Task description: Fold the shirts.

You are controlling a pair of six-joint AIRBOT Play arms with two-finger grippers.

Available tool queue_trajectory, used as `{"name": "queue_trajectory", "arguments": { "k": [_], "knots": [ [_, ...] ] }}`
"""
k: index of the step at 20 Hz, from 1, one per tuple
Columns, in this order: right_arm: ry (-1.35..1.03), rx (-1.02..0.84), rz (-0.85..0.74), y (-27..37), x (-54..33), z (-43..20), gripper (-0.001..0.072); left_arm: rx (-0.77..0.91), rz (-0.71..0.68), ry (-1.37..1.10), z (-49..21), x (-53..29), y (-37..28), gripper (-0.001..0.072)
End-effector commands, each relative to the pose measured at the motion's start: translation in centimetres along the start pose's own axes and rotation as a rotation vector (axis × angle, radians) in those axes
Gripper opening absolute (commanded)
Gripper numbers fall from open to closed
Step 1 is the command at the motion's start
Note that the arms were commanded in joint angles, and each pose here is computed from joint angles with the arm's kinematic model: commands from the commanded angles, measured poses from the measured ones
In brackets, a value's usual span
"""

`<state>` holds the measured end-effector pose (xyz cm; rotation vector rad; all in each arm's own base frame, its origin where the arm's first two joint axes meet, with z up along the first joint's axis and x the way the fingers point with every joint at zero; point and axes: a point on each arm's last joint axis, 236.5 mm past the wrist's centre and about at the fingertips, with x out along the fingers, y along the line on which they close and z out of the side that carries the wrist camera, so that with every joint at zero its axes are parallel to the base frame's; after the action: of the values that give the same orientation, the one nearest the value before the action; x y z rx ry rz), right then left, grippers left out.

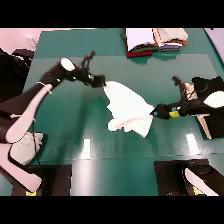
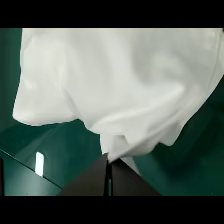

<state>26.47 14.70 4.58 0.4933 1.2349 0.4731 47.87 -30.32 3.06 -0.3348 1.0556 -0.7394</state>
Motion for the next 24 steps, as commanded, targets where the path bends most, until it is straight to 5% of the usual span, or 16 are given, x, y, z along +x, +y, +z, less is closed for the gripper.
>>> {"name": "queue_trajectory", "arguments": {
  "k": [1,6,11,15,19,24],
  "knots": [
    [-0.131,-0.135,-0.077,2.3,-6.3,3.7,0.0016,0.146,0.004,-0.243,7.2,-10.6,-5.2,0.0022],
    [-0.429,-0.347,-0.197,8.6,-19.6,7.7,0.0015,0.468,0.078,-0.633,8.1,-32.7,-18.2,0.0022],
    [-0.532,-0.42,-0.279,11.8,-27.0,8.0,0.0015,0.605,0.046,-0.813,2.0,-43.8,-25.7,0.0022],
    [-0.519,-0.431,-0.283,12.6,-27.6,10.5,0.0015,0.594,0.101,-0.708,1.5,-41.3,-23.3,0.0021],
    [-0.371,-0.367,-0.297,9.7,-23.1,13.0,0.0015,0.482,0.244,-0.455,1.1,-32.3,-13.8,0.0021],
    [-0.124,-0.231,-0.317,2.6,-13.2,10.9,0.0015,0.304,0.268,-0.067,-7.7,-20.0,-3.0,0.0022]
  ]
}}
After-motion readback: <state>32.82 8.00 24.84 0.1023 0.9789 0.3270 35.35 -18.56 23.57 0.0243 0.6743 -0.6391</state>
